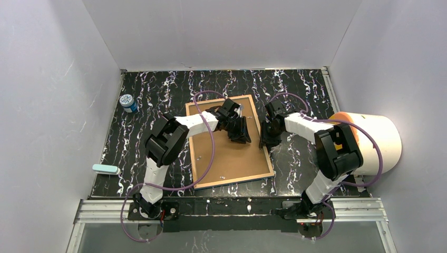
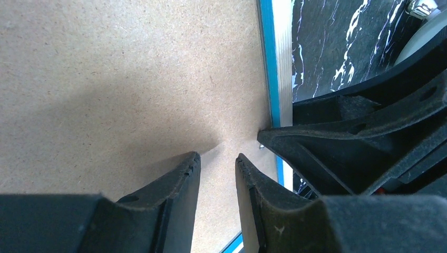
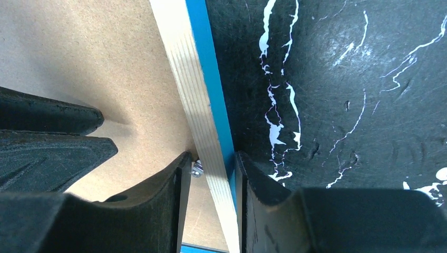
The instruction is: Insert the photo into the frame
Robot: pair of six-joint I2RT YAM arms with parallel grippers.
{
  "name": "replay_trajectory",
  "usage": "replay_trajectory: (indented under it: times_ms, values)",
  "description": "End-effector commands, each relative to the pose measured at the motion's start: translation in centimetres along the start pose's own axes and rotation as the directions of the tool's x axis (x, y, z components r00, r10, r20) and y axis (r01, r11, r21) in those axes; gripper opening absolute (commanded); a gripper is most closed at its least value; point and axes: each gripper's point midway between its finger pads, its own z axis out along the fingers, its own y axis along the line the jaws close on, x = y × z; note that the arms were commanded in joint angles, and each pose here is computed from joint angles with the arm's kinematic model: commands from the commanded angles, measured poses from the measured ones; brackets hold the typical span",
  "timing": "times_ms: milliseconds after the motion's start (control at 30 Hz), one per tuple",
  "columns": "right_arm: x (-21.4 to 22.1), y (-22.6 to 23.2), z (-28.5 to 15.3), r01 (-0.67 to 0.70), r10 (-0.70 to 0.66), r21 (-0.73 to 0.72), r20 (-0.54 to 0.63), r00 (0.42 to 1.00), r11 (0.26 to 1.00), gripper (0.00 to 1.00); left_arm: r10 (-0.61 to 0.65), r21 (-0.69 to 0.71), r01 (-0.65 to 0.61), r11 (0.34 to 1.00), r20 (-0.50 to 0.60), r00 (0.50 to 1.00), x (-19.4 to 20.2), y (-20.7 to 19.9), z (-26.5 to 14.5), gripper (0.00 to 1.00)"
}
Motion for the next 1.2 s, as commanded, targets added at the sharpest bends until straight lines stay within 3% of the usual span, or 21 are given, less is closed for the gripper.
replay_trajectory:
  times_ms: [0,167,367,567,700,967,1167]
  values:
    - [0.8,-0.9,1.3,-0.028,0.030,0.057,-0.039,0.999,0.998,0.38,-0.038,-0.341,-0.005,0.940,-0.120,0.992,4.9,10.4,1.7,0.31]
    - [1.6,-2.2,1.9,0.009,-0.001,0.109,-0.074,0.997,0.994,0.31,-0.023,-0.283,-0.015,0.959,-0.129,0.991,4.4,8.6,1.5,0.32]
    - [2.6,-3.8,2.6,0.037,-0.017,0.175,-0.118,0.993,0.984,0.33,0.054,-0.026,-0.056,0.998,-0.053,0.997,0.4,1.3,1.4,0.36]
    - [2.4,-3.9,2.8,0.033,-0.010,0.192,-0.121,0.993,0.981,0.36,0.004,0.172,-0.006,0.985,0.013,1.000,-1.1,-2.6,2.6,0.36]
    - [2.6,-3.4,2.9,0.033,-0.011,0.170,-0.125,0.992,0.985,0.28,0.009,0.133,-0.012,0.991,0.020,1.000,-0.2,-1.7,3.9,0.35]
    - [4.5,-2.6,2.5,0.081,-0.064,0.087,-0.185,0.981,0.993,0.21,-0.048,-0.227,0.037,0.973,-0.044,0.998,2.5,6.2,4.4,0.31]
    - [4.8,-1.8,1.1,0.097,-0.088,0.039,-0.192,0.977,0.994,0.18,-0.056,-0.252,0.039,0.967,-0.062,0.996,3.0,6.9,4.6,0.31]
